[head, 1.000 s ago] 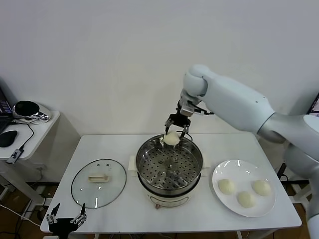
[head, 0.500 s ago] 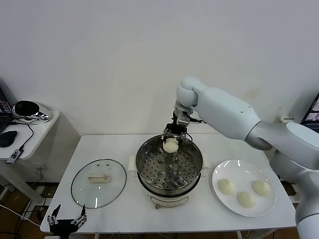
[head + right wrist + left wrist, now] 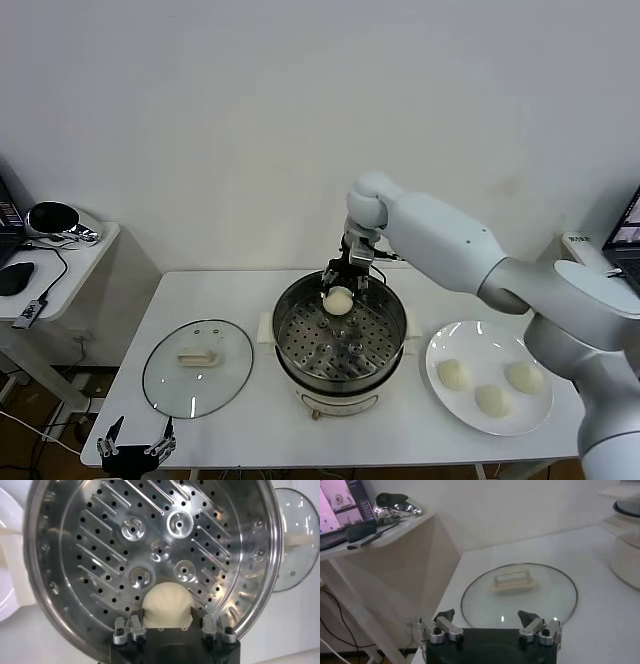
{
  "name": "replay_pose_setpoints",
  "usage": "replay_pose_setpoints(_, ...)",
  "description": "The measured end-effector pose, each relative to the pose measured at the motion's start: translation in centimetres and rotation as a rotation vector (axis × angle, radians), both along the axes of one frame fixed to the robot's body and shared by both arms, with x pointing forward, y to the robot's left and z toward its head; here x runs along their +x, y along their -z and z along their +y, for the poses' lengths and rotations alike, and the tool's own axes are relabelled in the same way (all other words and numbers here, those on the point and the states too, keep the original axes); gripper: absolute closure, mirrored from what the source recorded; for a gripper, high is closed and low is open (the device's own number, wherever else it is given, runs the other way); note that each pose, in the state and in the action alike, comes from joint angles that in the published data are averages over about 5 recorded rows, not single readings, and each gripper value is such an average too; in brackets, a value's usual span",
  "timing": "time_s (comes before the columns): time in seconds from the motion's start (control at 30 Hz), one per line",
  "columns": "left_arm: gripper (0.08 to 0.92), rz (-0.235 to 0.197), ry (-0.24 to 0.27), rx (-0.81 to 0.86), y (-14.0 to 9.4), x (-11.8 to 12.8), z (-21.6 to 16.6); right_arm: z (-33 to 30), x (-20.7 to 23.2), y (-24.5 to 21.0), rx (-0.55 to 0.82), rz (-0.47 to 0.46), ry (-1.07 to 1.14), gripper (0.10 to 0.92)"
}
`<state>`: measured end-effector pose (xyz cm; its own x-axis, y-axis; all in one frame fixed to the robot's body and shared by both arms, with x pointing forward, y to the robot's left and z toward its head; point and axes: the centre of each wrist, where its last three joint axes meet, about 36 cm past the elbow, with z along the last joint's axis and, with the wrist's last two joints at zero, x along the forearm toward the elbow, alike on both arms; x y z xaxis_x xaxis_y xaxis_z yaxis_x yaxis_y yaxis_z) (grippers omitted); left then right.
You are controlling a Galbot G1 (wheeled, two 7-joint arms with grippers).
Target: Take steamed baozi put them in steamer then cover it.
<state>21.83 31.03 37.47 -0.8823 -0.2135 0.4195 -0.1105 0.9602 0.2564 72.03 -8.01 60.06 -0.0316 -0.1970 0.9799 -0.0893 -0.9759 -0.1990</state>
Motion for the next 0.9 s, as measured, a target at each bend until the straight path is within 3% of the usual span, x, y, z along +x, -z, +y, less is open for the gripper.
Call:
replay_pose_setpoints(0.37,0.177,0.004,0.01,0.0,-0.1,-0.2,-0.1,-0.6,-0.4,-1.1,0.052,0.006,0.037,0.209)
replay_pose_setpoints(0.63,0.177,-0.007,0.026,-0.003,-0.6,0.1,-0.2,-3.6,-1.3,-5.0,0.147,0.021,0.172,0.2)
replay_pose_setpoints(0.9,0.177,-0.023,0.049,-0.009,-1.3,0.6,-0.5,-11.5,-2.3,-9.8,0.246,0.047,0.505,0.2)
